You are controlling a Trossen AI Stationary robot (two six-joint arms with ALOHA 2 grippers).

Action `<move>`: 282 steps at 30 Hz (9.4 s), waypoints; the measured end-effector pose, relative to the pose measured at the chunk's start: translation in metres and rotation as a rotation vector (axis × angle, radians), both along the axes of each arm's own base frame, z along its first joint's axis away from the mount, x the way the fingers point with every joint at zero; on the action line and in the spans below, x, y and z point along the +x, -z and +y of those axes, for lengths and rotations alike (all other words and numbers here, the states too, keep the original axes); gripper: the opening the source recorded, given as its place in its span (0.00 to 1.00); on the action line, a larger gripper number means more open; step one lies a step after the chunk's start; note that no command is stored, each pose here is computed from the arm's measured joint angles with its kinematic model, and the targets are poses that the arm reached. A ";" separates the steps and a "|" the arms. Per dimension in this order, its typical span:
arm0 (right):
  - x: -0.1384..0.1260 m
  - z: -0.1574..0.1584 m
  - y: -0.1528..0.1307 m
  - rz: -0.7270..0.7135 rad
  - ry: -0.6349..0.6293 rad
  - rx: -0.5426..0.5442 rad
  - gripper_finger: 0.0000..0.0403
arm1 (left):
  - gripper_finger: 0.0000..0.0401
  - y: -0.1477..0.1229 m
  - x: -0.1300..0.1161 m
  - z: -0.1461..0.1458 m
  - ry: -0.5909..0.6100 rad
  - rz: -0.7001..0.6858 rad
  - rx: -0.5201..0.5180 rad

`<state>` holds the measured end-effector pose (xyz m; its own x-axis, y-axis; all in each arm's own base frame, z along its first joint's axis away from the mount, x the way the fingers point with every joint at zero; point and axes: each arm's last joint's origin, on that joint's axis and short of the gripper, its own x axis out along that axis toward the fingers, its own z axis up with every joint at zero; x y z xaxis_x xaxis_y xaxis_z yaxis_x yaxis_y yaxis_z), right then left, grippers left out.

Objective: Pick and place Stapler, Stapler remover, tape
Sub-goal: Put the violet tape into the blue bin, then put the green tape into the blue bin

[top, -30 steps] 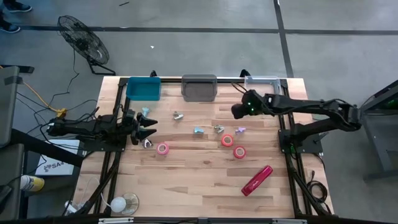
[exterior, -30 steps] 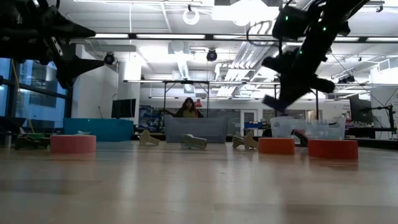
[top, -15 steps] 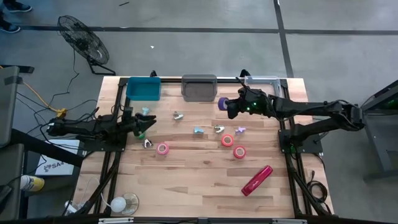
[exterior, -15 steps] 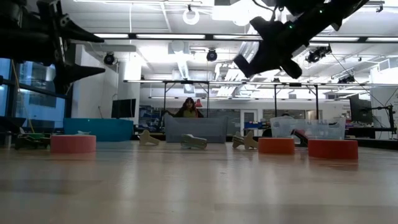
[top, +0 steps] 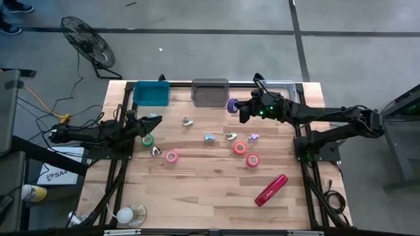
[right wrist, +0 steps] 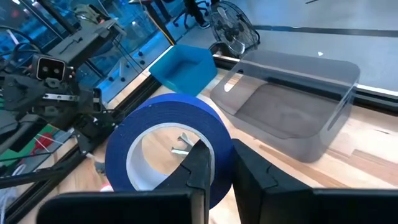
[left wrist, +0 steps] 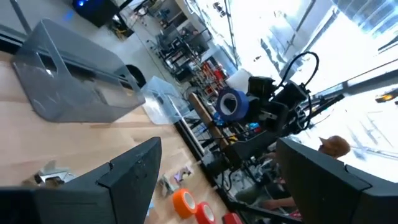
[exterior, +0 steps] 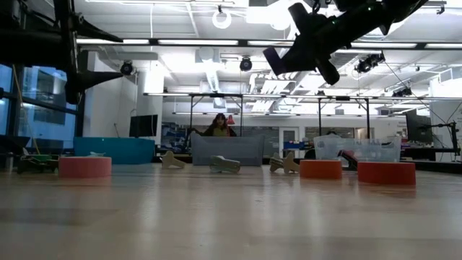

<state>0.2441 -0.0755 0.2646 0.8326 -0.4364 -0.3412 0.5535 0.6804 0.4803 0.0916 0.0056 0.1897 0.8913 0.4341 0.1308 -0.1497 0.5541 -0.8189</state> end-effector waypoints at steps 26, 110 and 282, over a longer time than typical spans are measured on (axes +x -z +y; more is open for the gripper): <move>0.013 0.001 -0.019 -0.171 -0.102 -0.055 0.08 | 0.78 -0.017 0.014 -0.004 0.097 -0.030 0.108; 0.076 0.008 -0.117 -0.113 -0.498 -0.097 0.47 | 0.10 -0.182 0.183 -0.028 0.255 0.213 0.438; 0.037 -0.008 -0.109 0.183 -0.257 -0.061 0.52 | 0.48 0.008 0.081 0.046 -0.038 1.569 -0.865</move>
